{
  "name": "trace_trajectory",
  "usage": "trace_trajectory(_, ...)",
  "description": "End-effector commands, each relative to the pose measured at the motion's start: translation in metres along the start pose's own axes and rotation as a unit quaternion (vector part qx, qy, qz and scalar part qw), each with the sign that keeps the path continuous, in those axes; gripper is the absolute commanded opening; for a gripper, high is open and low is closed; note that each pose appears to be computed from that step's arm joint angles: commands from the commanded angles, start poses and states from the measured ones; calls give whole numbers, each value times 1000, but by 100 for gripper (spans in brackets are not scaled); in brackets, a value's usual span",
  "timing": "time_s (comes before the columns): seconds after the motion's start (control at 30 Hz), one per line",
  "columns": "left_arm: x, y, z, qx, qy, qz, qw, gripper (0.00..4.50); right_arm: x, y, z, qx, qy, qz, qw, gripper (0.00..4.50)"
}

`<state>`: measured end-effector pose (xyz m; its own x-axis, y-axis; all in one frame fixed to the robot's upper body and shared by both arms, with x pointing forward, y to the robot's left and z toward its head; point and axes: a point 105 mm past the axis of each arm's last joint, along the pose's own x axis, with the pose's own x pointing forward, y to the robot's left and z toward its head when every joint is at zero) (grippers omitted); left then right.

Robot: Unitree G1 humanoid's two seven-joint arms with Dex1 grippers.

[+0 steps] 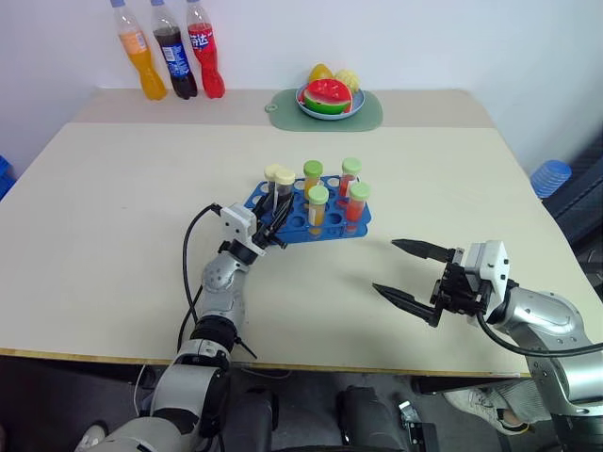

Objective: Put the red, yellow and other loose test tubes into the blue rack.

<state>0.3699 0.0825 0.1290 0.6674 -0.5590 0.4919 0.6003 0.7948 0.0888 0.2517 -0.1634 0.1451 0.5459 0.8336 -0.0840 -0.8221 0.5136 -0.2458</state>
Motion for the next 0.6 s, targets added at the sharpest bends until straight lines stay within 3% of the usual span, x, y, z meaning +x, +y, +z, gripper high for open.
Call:
trace_trajectory(0.03, -8, -4, -3, -23, -2, 8, 1000, 278, -1, -1, 9, -16, -10, 2, 1000, 450)
trace_trajectory(0.1, -10, -5, 2, -23, -12, 8, 1000, 373, 0, -1, 8, -17, -9, -1, 1000, 450)
trace_trajectory(0.3, -29, -5, 23, 2, -11, 10, 1000, 373, 2, -2, 7, -13, -13, -10, 1000, 450)
trace_trajectory(0.47, -66, -3, 38, 28, 43, 18, 999, 373, 1, -5, -1, -2, -11, -32, 999, 450)
trace_trajectory(0.6, -118, -5, 44, 11, 137, 20, 990, 373, -7, -16, -17, 10, 5, -76, 997, 450)
